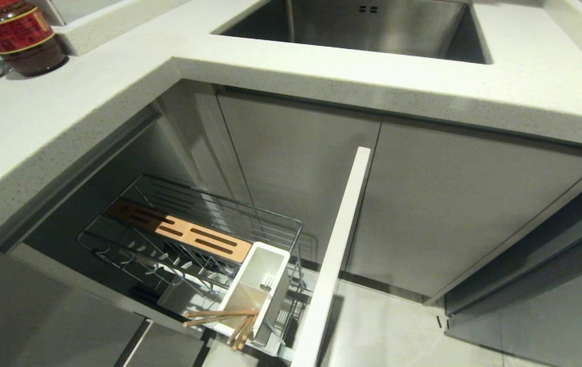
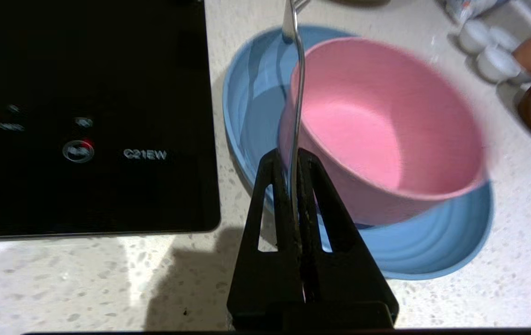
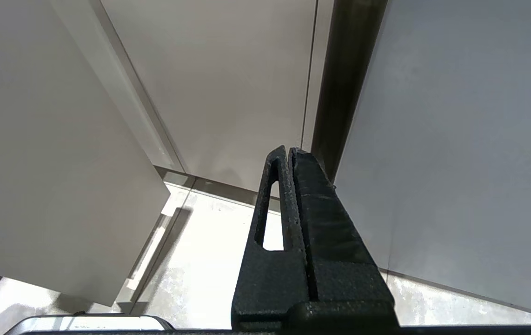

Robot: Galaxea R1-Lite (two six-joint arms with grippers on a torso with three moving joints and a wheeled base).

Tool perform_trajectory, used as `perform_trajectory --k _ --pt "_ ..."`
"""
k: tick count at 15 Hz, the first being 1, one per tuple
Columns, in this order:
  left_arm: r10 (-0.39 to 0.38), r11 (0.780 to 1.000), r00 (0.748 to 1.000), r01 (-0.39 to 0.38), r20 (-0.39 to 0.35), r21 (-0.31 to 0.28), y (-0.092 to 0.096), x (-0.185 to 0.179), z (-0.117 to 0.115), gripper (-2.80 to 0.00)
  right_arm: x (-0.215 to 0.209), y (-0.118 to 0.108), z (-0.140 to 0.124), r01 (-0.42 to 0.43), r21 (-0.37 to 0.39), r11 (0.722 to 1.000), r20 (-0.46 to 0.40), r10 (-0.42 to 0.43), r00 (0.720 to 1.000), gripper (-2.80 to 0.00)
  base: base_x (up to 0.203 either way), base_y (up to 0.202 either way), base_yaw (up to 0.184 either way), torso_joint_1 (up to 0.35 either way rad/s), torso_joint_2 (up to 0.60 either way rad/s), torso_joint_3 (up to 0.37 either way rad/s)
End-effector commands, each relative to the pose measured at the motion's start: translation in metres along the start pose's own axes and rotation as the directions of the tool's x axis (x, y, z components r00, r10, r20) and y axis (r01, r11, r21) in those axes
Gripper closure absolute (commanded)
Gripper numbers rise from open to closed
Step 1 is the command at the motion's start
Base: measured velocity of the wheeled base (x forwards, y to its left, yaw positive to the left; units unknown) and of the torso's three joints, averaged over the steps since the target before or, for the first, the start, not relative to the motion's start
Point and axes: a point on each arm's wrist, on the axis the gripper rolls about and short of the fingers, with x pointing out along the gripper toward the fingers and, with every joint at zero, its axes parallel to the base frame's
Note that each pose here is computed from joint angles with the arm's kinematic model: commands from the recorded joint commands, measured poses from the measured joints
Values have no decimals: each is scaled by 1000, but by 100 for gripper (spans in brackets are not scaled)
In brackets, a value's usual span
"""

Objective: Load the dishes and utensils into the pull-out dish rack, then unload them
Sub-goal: Take the fork out of the cupboard

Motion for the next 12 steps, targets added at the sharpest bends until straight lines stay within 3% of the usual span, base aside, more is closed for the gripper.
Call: perform_trajectory --k 1,11,12 --pt "-7 1000 1000 7 -24 -4 0 6 -3 0 1 0 -7 0 0 1000 -25 0 1000 0 0 0 0 0 0 0" --pt "-20 1000 999 20 -35 -20 3 6 -8 0 1 0 -7 0 0 1000 -25 0 1000 0 0 0 0 0 0 0" --pt "-20 1000 999 20 -35 -21 3 6 -8 -280 1 0 -7 0 0 1000 -25 0 1000 0 0 0 0 0 0 0"
